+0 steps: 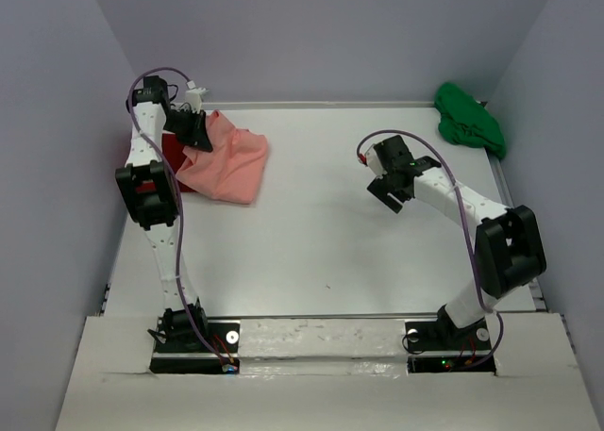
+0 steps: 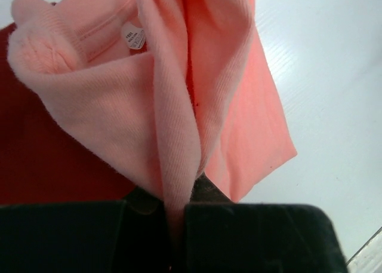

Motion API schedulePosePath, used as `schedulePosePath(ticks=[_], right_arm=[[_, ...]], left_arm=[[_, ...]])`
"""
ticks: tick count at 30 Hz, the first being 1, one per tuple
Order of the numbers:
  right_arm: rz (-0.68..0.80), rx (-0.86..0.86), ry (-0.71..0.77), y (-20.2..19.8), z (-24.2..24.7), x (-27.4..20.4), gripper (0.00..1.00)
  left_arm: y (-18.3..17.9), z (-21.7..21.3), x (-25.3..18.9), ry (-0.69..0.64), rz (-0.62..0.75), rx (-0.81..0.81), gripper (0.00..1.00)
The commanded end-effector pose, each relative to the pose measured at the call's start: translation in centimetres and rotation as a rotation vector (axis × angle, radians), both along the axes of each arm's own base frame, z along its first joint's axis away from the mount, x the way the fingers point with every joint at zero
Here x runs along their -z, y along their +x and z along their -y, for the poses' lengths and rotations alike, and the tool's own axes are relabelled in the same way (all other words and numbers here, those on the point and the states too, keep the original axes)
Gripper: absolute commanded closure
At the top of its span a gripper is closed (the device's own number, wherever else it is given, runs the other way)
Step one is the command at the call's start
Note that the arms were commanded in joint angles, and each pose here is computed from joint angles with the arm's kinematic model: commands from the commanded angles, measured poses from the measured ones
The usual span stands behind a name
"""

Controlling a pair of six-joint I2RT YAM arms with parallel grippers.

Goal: Fold and stack the t-shirts
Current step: Neatly place the folded tshirt to the corner

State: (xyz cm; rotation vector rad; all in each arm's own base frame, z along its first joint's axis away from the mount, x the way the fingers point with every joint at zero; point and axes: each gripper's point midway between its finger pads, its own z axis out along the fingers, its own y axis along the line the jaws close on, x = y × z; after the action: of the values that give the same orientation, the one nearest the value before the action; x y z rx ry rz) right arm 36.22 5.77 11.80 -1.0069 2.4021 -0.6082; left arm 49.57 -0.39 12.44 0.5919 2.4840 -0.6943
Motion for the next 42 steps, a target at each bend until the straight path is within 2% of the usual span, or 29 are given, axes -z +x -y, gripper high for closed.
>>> schedulePosePath(ticks=[1, 17, 35, 42], right_arm=[[0.025, 0.004, 0.034, 0.8, -0.9, -1.2, 0.1], [-0.006, 0.002, 0.022, 0.6, -1.2, -0.3, 0.1], [-0.068, -0.006, 0.003, 0.5, -2.0, 0.9, 0.1], [-0.082, -0.006, 0.0, 0.5, -2.1, 1.4, 0.1]], left_arm=[[0.6, 1.0, -3.8, -0.055, 0.091, 0.027, 1.0], [0.1, -2.1, -5.6, -0.006, 0.125, -0.036, 1.0], [-0.8, -6.8, -12.5, 0.068, 0.285, -0.136, 1.0], [-0.9, -8.1, -13.3, 0.13, 0.304, -0.166, 1.0]])
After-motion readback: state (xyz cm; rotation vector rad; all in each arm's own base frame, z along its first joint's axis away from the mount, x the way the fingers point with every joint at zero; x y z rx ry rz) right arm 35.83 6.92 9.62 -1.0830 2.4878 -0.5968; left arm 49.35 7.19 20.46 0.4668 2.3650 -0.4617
